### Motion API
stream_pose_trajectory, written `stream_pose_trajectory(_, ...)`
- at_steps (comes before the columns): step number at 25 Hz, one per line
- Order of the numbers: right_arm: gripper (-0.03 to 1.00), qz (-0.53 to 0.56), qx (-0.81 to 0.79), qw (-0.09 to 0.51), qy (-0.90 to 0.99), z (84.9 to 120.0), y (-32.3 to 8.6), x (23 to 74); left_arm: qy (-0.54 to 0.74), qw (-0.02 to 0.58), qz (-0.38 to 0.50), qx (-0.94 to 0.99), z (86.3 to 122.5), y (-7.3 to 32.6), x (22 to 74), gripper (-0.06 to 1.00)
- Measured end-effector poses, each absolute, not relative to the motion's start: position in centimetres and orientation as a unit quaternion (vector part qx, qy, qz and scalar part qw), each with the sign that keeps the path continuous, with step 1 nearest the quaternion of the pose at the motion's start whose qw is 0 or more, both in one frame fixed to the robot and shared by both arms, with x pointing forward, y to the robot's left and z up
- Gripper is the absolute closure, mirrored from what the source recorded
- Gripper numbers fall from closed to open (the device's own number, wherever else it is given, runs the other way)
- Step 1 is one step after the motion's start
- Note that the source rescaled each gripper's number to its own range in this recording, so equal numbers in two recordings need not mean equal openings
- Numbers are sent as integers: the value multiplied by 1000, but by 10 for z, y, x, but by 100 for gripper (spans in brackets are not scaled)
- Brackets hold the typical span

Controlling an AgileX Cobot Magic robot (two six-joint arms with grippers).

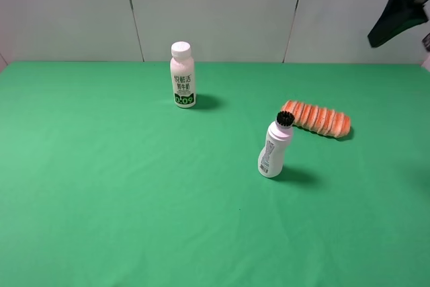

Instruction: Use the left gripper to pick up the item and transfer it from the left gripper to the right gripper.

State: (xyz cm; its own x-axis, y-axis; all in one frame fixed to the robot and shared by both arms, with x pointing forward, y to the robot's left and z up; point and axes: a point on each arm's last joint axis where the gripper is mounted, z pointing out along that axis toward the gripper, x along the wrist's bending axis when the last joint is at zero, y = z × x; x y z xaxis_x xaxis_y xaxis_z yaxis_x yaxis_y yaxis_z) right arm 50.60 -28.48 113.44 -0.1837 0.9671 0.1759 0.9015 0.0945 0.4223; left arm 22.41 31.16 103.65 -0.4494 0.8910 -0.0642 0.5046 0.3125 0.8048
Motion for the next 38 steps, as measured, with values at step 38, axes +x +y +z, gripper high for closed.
stream_pose_trajectory(38, -3, 417, 536, 376, 630, 1070, -285, 248, 765, 263, 368, 459, 1036, 312, 224, -3)
